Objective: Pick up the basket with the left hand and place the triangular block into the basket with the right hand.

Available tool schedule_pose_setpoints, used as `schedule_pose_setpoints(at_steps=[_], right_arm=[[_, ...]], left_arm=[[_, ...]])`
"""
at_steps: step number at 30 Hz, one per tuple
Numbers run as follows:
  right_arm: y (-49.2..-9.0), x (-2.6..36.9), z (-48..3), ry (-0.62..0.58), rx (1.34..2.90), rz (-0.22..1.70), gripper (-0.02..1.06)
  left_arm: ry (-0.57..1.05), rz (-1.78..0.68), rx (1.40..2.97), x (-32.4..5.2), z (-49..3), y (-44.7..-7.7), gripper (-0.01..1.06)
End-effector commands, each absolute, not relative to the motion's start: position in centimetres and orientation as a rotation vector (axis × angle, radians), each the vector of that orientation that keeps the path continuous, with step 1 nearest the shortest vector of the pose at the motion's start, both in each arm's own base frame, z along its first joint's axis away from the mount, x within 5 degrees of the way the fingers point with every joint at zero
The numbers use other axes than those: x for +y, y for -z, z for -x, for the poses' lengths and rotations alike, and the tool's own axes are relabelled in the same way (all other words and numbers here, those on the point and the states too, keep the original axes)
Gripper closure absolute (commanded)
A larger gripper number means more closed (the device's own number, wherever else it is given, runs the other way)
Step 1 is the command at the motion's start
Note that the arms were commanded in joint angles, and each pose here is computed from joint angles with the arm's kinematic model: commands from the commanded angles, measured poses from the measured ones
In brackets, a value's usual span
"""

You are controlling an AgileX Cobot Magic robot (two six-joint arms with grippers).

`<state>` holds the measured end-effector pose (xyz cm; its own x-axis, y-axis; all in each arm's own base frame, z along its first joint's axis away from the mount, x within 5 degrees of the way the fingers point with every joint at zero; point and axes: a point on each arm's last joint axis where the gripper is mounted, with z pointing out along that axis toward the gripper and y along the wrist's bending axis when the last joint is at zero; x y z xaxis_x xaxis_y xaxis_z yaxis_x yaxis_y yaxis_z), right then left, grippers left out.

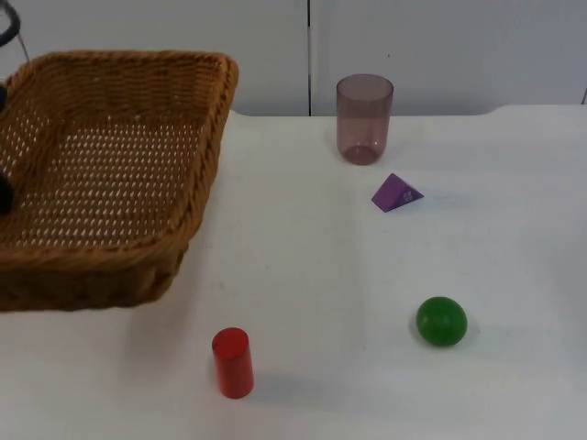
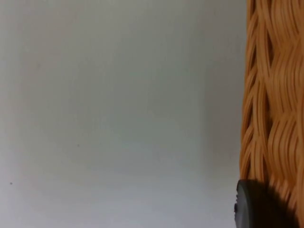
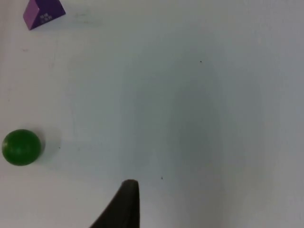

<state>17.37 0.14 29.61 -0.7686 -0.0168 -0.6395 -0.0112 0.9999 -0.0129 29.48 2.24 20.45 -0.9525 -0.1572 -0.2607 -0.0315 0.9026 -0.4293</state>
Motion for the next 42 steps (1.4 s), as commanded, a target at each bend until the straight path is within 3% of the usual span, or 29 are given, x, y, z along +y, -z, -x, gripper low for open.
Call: schedule_pose_setpoints(at_steps=[1,16,23,26,29,36,42], right_arm=[[-29.7,0.1,-17.4,0.011,2.443,0.012,-0.01],[-29.5,0.1,-17.7,0.031,2.457,0.083,-0.01],[-29.9,1.5,-21.8,-0.127,2.555,0.261,0.00],[-29.7,2.1,-24.2,-0.129,2.584,0.331,0.00],[-28.4,4.5,-28.6,-0.067,2.622,0.593,0.03],[-25.6,8.6,-35.0,0.030,2.635,0.969,0.04],[-21.6,14.2,-41.8,0.079,2.388,1.413,0.09]], left_arm=[[0.674,0.183,2.711,2.5,-29.2,-20.5,1.05],[0.636,0.211,2.670,3.1,-29.3,-20.2,1.05],[0.627,0.215,2.665,3.2,-29.4,-20.2,1.05],[0.626,0.215,2.665,3.2,-29.4,-20.2,1.05],[0.626,0.215,2.665,3.2,-29.4,-20.2,1.05],[0.626,0.215,2.665,3.2,-29.4,-20.2,1.05],[0.628,0.214,2.666,3.2,-29.4,-20.2,1.05]])
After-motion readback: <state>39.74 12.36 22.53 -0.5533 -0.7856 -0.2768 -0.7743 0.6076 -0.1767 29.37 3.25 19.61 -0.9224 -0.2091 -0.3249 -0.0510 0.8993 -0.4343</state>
